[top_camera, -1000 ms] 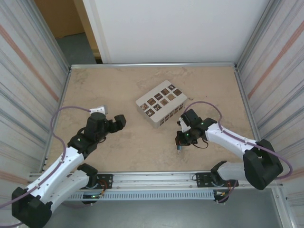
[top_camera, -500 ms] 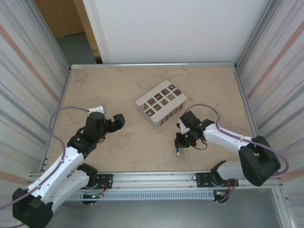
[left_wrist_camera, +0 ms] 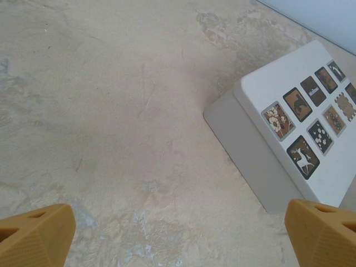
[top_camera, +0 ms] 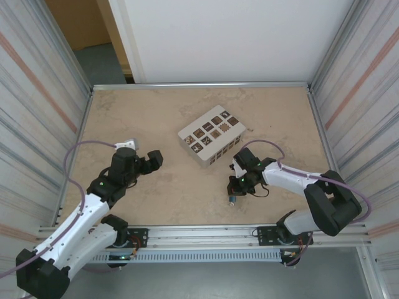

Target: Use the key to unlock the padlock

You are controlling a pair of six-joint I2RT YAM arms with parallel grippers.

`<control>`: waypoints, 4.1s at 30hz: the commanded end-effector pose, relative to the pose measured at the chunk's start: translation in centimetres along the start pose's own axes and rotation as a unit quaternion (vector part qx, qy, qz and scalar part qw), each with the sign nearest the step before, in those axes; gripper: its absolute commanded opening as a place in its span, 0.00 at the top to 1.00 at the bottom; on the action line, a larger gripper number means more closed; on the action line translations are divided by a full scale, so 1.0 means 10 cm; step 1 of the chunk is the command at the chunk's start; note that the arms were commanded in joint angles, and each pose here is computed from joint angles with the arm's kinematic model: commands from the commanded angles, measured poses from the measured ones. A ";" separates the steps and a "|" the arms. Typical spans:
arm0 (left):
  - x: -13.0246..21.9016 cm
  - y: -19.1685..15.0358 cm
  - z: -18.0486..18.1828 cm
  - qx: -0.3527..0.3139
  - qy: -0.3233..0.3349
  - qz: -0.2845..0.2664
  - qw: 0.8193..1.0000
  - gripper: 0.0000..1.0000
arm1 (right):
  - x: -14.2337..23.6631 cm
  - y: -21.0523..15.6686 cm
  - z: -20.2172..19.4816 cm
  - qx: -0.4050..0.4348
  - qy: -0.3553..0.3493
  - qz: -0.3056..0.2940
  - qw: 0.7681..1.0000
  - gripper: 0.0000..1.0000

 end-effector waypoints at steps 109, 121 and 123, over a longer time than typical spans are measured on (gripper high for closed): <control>-0.47 0.59 0.96 -0.187 0.219 -0.138 0.948 0.01 | 1.64 1.02 -1.43 0.003 -0.135 -0.612 0.779 0.01; -0.67 0.50 0.96 -0.208 0.169 -0.170 0.948 0.01 | 1.51 1.22 -1.52 0.021 -0.121 -0.622 0.773 0.01; -0.69 0.49 0.95 -0.213 0.159 -0.178 0.948 0.01 | 1.48 1.24 -1.54 0.022 -0.120 -0.619 0.776 0.01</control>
Point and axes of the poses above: each hand's point on the last joint's axis, 136 mm out from that joint toward the fingers, its own x axis back along the fingers, its own z axis along the line the jaws close on, y = z × x, the point moved 6 cm from there along x, back along the fingers, and after that the axes turned 5 degrees about -x, right-handed, at the moved point
